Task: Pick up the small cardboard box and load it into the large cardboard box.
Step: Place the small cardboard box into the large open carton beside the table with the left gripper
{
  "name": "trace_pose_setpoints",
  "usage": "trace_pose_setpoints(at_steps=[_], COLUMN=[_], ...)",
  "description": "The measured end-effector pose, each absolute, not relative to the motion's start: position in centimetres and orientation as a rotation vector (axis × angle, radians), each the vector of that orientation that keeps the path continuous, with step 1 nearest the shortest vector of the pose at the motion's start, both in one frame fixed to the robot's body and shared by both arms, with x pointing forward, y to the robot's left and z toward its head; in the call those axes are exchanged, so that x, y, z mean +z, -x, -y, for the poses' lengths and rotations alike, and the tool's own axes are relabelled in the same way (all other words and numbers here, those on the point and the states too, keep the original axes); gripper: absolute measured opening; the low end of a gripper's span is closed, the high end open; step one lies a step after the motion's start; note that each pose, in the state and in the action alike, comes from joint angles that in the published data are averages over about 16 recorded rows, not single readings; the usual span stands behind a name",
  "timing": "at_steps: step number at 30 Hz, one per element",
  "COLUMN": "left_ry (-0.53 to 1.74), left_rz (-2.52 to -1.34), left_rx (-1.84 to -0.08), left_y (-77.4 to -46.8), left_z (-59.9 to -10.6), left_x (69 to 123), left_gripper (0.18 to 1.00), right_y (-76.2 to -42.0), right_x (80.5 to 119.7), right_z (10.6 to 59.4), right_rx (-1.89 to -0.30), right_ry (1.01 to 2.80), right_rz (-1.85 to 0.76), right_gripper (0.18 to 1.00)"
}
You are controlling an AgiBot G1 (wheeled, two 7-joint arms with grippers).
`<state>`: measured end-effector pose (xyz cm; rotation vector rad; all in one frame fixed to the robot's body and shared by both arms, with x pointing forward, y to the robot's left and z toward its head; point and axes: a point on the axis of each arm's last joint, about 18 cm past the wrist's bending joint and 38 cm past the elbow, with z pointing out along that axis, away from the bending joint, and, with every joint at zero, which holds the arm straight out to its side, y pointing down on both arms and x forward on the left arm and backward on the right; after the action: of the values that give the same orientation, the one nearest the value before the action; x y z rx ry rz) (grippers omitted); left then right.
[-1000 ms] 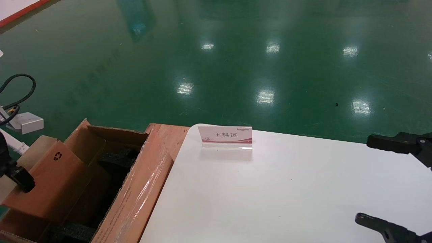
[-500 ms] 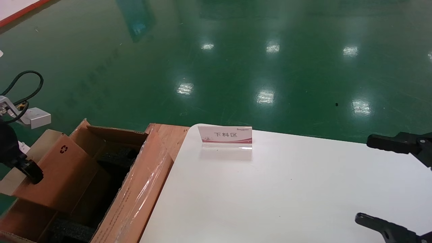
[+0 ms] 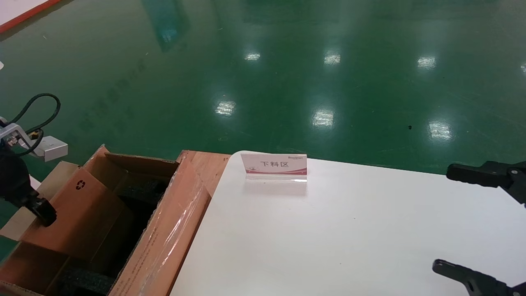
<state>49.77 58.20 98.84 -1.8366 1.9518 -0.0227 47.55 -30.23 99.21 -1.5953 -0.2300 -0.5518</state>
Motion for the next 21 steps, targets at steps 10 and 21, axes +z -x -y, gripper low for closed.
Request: trace_pose_setpoints(at_steps=[10, 21], left_ry=[1.846, 1.863], left_rz=[-1.933, -1.912], left_rx=[0.006, 0.025], left_y=[-50.5, -51.3], left_z=[-58.5, -58.8], left_x=[98.1, 97.3], left_gripper=[0.403, 0.403], right_y=[-47.6, -47.6], right_x=[99.2, 99.2], right_z=[30.2, 30.2], right_rx=[-0.552, -0.552], right_ry=[1.595, 1.595], right_rz=[0.23, 0.23], right_gripper=[1.001, 1.001])
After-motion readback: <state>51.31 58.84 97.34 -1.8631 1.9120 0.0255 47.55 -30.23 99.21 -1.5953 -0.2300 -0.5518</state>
